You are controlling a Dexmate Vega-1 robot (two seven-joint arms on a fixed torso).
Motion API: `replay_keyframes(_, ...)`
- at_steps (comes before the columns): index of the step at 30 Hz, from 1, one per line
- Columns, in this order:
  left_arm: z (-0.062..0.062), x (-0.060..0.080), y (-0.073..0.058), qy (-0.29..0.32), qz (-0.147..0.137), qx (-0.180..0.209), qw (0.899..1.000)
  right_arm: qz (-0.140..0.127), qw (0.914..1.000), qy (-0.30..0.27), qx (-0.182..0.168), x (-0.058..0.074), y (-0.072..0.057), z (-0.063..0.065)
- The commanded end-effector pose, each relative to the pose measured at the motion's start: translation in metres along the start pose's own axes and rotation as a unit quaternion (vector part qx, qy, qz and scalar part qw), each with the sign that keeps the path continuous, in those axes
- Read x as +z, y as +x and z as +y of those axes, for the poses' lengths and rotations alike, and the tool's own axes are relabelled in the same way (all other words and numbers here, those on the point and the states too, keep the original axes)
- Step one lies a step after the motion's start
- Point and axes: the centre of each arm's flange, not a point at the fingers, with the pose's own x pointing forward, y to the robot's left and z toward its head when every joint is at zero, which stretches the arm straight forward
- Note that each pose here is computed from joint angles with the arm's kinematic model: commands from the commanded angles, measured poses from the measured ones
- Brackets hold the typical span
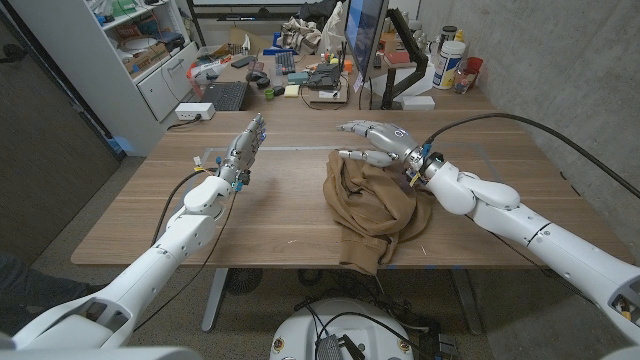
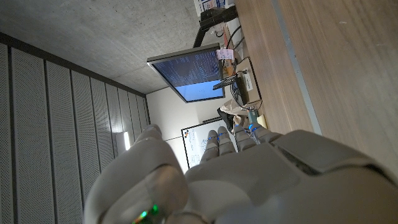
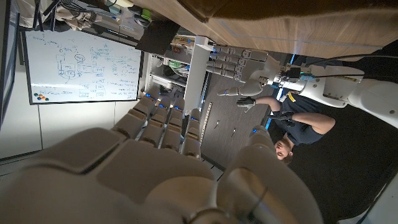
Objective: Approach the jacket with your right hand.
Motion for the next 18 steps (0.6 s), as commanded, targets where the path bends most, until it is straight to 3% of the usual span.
replay_keyframes(1,-0.001,-0.001,-0.002,0.001,0.003,0.002,1.0,0.004,0.9996,-0.013,0.024,-0.002,-0.002,0.011)
replay_keyframes(18,-0.003,-0.002,-0.003,0.001,0.003,0.002,1.0,0.006,0.9982,-0.021,0.055,-0.002,-0.003,0.025)
